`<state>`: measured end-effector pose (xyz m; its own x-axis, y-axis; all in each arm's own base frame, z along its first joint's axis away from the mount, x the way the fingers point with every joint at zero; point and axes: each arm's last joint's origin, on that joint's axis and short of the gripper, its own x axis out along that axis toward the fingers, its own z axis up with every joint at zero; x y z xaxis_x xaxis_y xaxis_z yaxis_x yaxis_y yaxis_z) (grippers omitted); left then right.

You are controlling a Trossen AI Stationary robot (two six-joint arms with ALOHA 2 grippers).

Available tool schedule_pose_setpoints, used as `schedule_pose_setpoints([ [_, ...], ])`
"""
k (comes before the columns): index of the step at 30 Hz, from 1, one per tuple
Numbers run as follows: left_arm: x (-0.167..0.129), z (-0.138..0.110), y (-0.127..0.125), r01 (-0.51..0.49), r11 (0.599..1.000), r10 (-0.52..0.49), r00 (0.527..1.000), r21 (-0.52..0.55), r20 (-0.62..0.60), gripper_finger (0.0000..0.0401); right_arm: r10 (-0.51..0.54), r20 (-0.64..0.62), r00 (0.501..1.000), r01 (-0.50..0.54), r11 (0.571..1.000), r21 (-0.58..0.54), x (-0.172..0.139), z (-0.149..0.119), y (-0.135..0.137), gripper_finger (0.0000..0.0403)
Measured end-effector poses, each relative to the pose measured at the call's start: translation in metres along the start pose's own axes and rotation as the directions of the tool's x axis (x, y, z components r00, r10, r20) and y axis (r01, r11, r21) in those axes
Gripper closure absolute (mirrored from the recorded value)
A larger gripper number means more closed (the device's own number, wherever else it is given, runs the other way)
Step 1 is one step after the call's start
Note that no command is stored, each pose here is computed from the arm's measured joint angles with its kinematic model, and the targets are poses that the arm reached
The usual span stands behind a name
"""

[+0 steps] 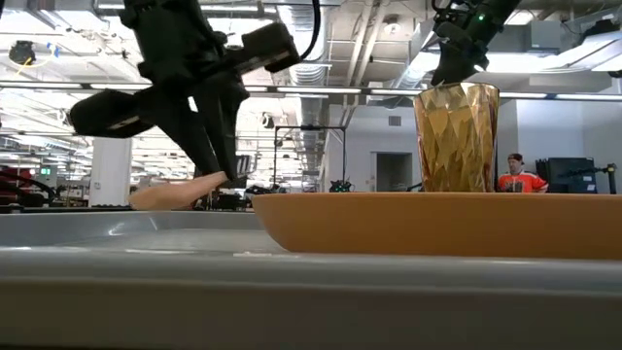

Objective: Pick and place plate/cup/fork/spoon on tray
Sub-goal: Put the orange fork to the left side of the orange plate on the blue serving tray

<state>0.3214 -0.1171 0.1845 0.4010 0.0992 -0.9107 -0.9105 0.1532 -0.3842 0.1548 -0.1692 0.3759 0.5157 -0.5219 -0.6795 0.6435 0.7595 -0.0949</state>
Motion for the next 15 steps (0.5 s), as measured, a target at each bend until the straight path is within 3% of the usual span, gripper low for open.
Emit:
schedule_pose_setpoints([
  [7,0.007,-0.017,0.001,-0.008,0.999,0.006,0.999,-0.048,-0.041,0.0383,0.001,0.0,1.0,-0.001,1.0,0.0,0.0,0.0,0.0,0.0129],
  [15,0.024,-0.024,0.007,-0.097,0.995,0.095,0.991,-0.02,-0.093,0.0383,0.029,0.006,1.0,-0.029,1.0,-0.005,0.0,0.001,0.002,0.0129],
])
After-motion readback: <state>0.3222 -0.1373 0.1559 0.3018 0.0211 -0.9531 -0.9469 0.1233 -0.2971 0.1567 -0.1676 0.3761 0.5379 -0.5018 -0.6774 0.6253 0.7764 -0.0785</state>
